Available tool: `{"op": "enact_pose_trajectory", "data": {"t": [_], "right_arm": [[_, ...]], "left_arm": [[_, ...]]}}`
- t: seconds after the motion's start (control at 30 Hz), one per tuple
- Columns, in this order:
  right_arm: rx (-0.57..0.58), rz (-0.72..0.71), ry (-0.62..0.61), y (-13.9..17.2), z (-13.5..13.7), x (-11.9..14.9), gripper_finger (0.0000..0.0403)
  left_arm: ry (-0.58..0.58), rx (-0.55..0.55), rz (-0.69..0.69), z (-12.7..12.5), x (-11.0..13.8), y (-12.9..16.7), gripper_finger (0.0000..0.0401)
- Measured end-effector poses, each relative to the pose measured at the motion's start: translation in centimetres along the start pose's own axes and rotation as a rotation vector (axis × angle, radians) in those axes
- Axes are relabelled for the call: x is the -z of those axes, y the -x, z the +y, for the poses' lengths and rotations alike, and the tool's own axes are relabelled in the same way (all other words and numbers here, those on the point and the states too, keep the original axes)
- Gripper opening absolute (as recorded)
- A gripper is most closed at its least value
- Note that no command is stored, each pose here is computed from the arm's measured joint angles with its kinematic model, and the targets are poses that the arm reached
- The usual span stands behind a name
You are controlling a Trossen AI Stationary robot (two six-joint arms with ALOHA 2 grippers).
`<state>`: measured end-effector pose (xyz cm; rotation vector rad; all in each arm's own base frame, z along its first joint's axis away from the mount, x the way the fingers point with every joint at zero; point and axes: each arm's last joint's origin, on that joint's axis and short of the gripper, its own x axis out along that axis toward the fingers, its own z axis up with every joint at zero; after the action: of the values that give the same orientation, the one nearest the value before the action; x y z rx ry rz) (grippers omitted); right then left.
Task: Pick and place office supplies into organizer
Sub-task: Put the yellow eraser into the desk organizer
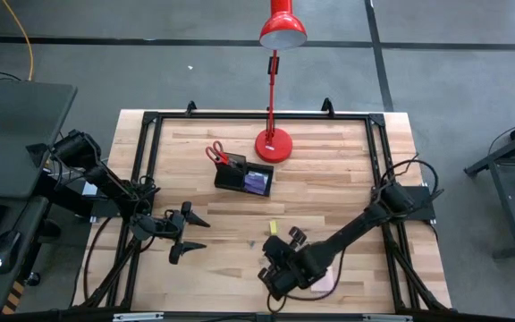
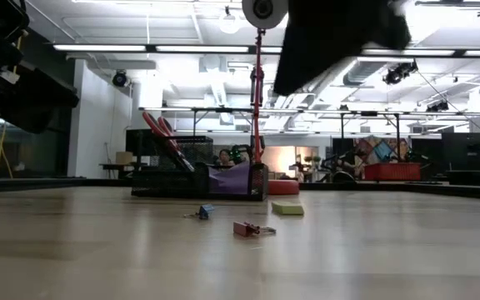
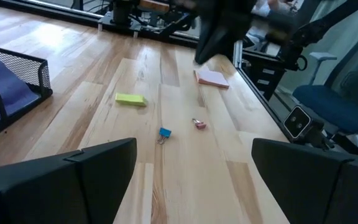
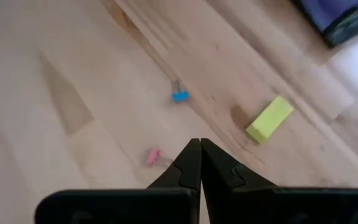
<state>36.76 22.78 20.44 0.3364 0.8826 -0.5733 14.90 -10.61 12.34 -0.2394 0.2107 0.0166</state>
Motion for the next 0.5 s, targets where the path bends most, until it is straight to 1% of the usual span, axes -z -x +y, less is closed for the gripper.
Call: {"op": "enact_pose_trajectory", "data": {"t": [0.07,0.13,0.17,0.23,0.3,0.37,0.43,0.5], "right_arm": [[-0.001,-0.03,-0.007,1.3,0.3,-0.5,0.0001],[-0.03,-0.049,-0.02,1.9,0.8,-0.8,0.0],[-0.053,-0.052,-0.029,1.8,1.0,-0.9,0.0001],[-0.115,-0.008,-0.043,1.0,1.3,-1.1,0.0012],[-0.129,0.043,-0.039,-0.7,1.3,-0.9,0.0034],[-0.101,0.081,-0.021,-2.3,1.0,-0.4,0.0065],[-0.08,0.105,-0.003,-3.0,0.6,-0.4,0.0102],[-0.029,0.11,0.007,-3.5,0.1,-0.5,0.0139]], "left_arm": [[-0.001,0.0,0.0,0.0,0.0,0.0,0.0312],[-0.001,0.001,0.001,0.0,0.0,0.0,0.0312],[-0.002,0.004,0.002,0.0,0.0,0.0,0.0312],[-0.002,0.006,0.002,0.0,0.0,0.0,0.0312],[-0.002,0.007,0.002,0.0,0.0,0.0,0.0312],[-0.002,0.007,0.002,0.0,0.0,0.0,0.0312],[-0.002,0.008,0.002,0.0,0.0,0.0,0.0312],[-0.002,0.009,0.003,0.0,0.0,0.0,0.0312]]}}
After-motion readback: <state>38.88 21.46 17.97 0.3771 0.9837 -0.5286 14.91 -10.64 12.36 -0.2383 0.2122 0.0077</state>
